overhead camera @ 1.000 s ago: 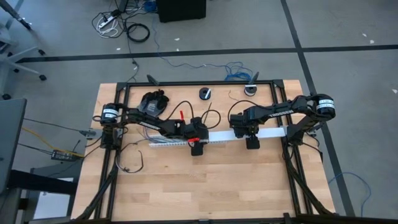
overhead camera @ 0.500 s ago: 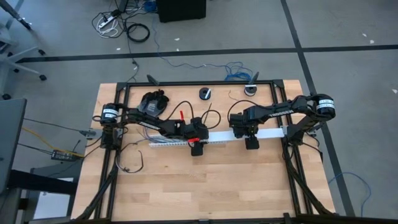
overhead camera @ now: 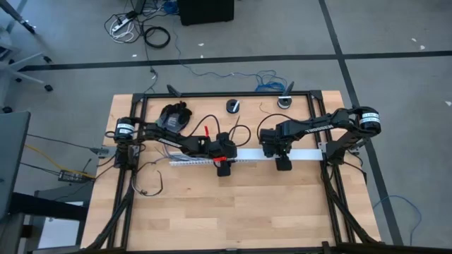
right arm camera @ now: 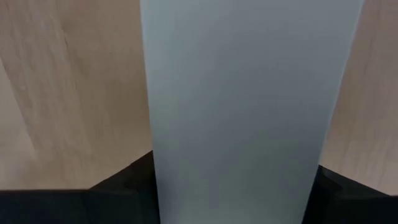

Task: Ziptie cables
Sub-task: Close the white cable duct

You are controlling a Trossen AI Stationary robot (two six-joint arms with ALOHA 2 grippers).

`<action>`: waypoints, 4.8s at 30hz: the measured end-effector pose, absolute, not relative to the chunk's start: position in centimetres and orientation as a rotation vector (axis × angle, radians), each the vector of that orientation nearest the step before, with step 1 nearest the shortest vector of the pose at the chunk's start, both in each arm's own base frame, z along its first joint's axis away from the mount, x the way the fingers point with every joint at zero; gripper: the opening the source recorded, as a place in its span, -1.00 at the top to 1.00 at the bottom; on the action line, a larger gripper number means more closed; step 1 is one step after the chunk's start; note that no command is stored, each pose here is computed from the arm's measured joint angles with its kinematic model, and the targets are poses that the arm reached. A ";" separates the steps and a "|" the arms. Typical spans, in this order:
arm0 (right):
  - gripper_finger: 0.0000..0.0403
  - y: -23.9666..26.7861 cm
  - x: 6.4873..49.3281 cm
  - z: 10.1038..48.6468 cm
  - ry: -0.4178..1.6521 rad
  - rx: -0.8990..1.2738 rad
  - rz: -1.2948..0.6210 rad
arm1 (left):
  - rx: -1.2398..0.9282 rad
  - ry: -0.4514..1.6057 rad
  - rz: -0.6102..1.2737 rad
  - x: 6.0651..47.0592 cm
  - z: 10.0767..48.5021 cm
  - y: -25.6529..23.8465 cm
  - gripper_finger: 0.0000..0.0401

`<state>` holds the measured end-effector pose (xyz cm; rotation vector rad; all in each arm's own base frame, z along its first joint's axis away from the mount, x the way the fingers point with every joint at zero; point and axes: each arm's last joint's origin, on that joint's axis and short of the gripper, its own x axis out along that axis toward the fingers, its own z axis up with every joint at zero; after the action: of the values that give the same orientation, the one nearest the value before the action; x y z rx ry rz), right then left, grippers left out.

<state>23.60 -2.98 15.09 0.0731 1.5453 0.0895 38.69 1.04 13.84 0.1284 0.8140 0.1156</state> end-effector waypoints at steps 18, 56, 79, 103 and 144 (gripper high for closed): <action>-0.13 -3.0 23.5 15.1 1.559 0.074 0.089 | 0.168 0.885 0.148 38.2 13.6 1.2 -0.61; -0.13 -2.9 23.4 15.1 1.573 0.086 0.072 | 0.099 1.012 0.109 36.1 14.6 1.0 -0.56; -0.12 -2.9 23.9 15.1 1.519 0.095 0.091 | 0.120 0.954 0.095 36.6 15.0 1.0 -0.18; -0.12 -3.0 24.7 15.2 1.428 0.100 0.109 | 0.101 0.835 0.072 37.6 15.8 0.9 -0.18; -0.12 -2.9 24.0 15.2 1.500 0.140 0.095 | 0.055 1.054 0.039 36.0 15.0 2.0 -0.40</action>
<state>24.04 -2.87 15.15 0.1396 1.4995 0.0953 36.01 1.97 14.99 0.0545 1.0543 0.0391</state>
